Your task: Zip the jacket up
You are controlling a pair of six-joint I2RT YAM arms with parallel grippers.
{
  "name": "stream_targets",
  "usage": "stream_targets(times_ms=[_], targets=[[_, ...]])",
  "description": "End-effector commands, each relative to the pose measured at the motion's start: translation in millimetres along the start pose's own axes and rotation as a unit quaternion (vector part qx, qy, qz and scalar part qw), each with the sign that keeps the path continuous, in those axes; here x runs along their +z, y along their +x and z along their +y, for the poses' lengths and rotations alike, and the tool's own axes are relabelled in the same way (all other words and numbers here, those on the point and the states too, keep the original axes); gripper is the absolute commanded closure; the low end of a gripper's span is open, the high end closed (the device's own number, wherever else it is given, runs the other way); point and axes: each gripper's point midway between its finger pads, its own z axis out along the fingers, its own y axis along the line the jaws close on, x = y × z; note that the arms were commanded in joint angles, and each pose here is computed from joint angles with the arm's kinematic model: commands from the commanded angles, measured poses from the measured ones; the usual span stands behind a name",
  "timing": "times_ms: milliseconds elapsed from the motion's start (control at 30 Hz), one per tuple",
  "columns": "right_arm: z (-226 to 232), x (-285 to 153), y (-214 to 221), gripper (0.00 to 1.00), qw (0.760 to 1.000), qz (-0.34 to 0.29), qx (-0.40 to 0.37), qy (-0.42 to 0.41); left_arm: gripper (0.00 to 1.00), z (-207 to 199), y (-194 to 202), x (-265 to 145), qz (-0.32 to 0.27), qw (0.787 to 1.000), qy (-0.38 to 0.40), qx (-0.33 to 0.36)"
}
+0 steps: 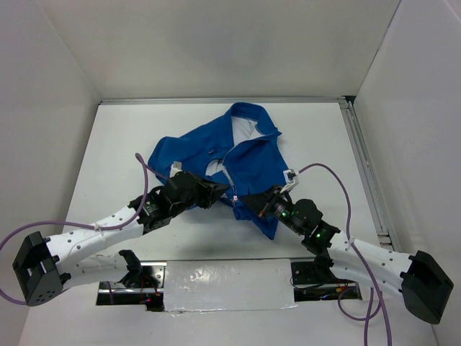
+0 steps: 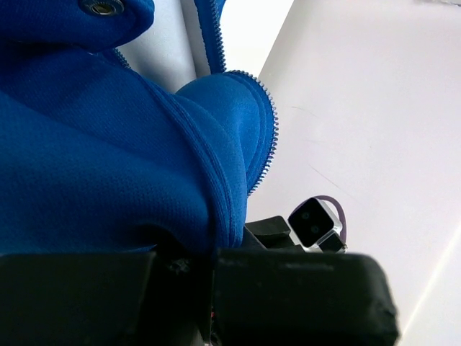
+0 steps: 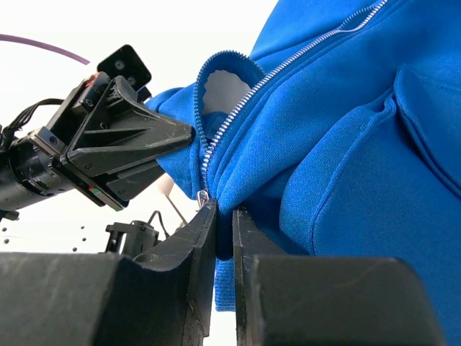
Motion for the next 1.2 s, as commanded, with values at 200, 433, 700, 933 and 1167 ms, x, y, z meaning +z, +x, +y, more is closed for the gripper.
stream_targets(times_ms=[200,433,700,933,1167], targets=[[25.9,-0.7,-21.7,1.00,0.999,-0.035,0.004,-0.036,1.00,-19.1,-1.0,-10.3,-0.003,0.999,0.040,-0.009],[20.5,-4.7,-19.1,1.00,0.999,-0.032,-0.003,-0.029,1.00,-21.5,-1.8,-12.0,-0.006,0.999,0.046,-0.008],[33.2,0.5,-16.4,1.00,0.998,-0.018,-0.013,-0.054,1.00,-22.3,-0.6,-10.5,-0.004,0.999,0.046,-0.002],[40.5,2.4,-19.6,1.00,0.997,-0.026,-0.012,-0.071,1.00,-18.3,1.9,-10.2,0.003,0.999,0.041,0.001],[42.4,-0.7,-24.9,1.00,0.997,-0.036,-0.012,-0.071,1.00,-12.9,-2.2,-10.4,-0.006,0.999,0.036,-0.006]])
